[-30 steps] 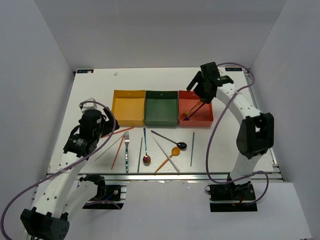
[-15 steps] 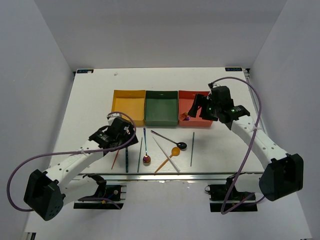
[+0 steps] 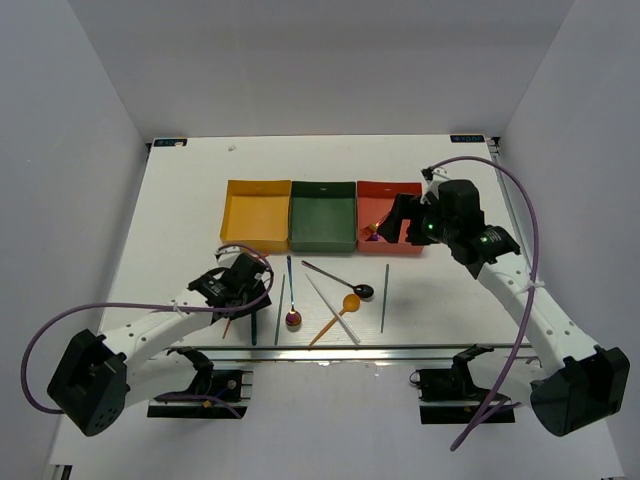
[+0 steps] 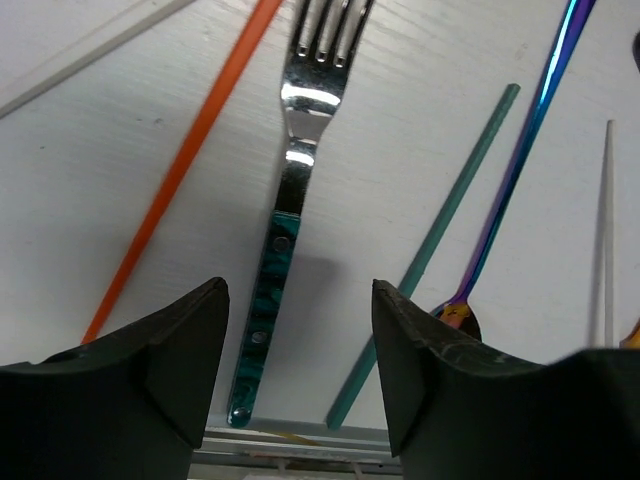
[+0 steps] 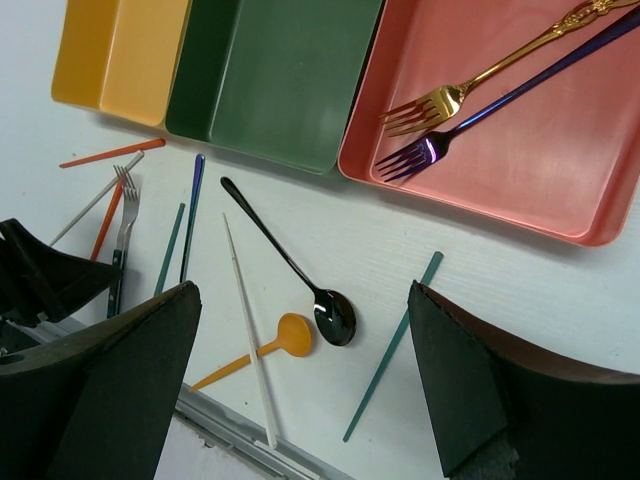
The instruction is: Sort the eating utensils into containers
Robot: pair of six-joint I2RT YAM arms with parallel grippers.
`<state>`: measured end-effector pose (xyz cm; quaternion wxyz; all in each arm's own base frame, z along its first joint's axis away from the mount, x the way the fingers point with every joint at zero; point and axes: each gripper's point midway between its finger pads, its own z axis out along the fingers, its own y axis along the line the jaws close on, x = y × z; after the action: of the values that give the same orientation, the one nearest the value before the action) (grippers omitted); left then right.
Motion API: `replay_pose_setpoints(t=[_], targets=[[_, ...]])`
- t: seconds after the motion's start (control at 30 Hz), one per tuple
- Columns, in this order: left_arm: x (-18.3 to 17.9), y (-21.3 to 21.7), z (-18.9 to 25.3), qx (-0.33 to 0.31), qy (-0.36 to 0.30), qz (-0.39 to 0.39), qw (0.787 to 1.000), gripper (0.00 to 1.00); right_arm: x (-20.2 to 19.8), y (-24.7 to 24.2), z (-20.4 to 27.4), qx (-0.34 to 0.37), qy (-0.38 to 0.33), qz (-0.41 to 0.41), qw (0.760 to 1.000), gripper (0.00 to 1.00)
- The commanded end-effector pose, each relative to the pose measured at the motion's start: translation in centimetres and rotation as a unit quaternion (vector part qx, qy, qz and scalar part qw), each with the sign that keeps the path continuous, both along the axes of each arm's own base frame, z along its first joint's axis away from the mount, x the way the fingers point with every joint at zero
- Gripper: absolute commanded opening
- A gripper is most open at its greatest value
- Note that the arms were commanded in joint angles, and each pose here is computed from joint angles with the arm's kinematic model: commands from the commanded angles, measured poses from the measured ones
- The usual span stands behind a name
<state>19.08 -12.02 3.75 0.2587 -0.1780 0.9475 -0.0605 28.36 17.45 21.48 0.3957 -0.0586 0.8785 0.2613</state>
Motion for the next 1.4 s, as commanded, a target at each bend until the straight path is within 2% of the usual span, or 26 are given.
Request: replay_pose_setpoints(t=[0.0, 0.1, 0.4, 0.5, 0.77, 0.9, 0.93, 1.1, 1.13, 1.37], targets=[[0.3, -0.7, -0.4, 0.008, -0.013, -0.009, 1.0, 0.65, 0.0, 0.6, -0.6, 0.0, -0.006, 0.023, 1.0, 0.89], [-0.1, -0.3, -1.4, 0.031, 0.003, -0.005, 0.999, 0.56, 0.0, 0.8, -1.0, 0.001, 0.0, 0.026, 1.0, 0.89], [-0.7, 0.8, -2.1, 0.06, 0.005, 0.006, 0.998, 0.55, -0.1, 0.7, -1.3, 0.001, -0.001, 0.022, 1.0, 0.89], [-1.1, 0.7, -2.8, 0.059, 0.012, -0.004, 0.998, 0.48, -0.1, 0.6, -1.4, 0.001, -0.001, 0.02, 1.0, 0.89], [-1.9, 0.0, -3.7, 0.078, 0.029, -0.039, 0.996, 0.4, -0.1, 0.4, -1.3, 0.007, -0.003, 0.009, 1.0, 0.89], [-2.0, -0.4, -3.9, 0.085, 0.032, -0.052, 0.995, 0.26, -0.2, 0.2, -1.1, 0.009, -0.009, -0.001, 1.0, 0.89], [-1.9, -0.4, -3.9, 0.086, 0.031, -0.052, 0.994, 0.18, -0.2, 0.1, -1.1, 0.01, -0.01, -0.002, 1.0, 0.89], [-1.9, -0.1, -3.3, 0.098, 0.027, -0.053, 0.993, 0.1, -0.3, 0.0, -0.8, 0.013, -0.013, -0.006, 1.0, 0.89], [-1.8, -0.2, -3.0, 0.098, 0.025, -0.054, 0.993, 0.0, -0.4, 0.0, -0.7, 0.014, -0.014, -0.007, 1.0, 0.89], [-0.9, -1.8, 0.4, 0.089, -0.004, -0.089, 0.992, 0.0, -0.2, -0.2, -0.1, 0.021, -0.021, -0.02, 0.999, 0.89]])
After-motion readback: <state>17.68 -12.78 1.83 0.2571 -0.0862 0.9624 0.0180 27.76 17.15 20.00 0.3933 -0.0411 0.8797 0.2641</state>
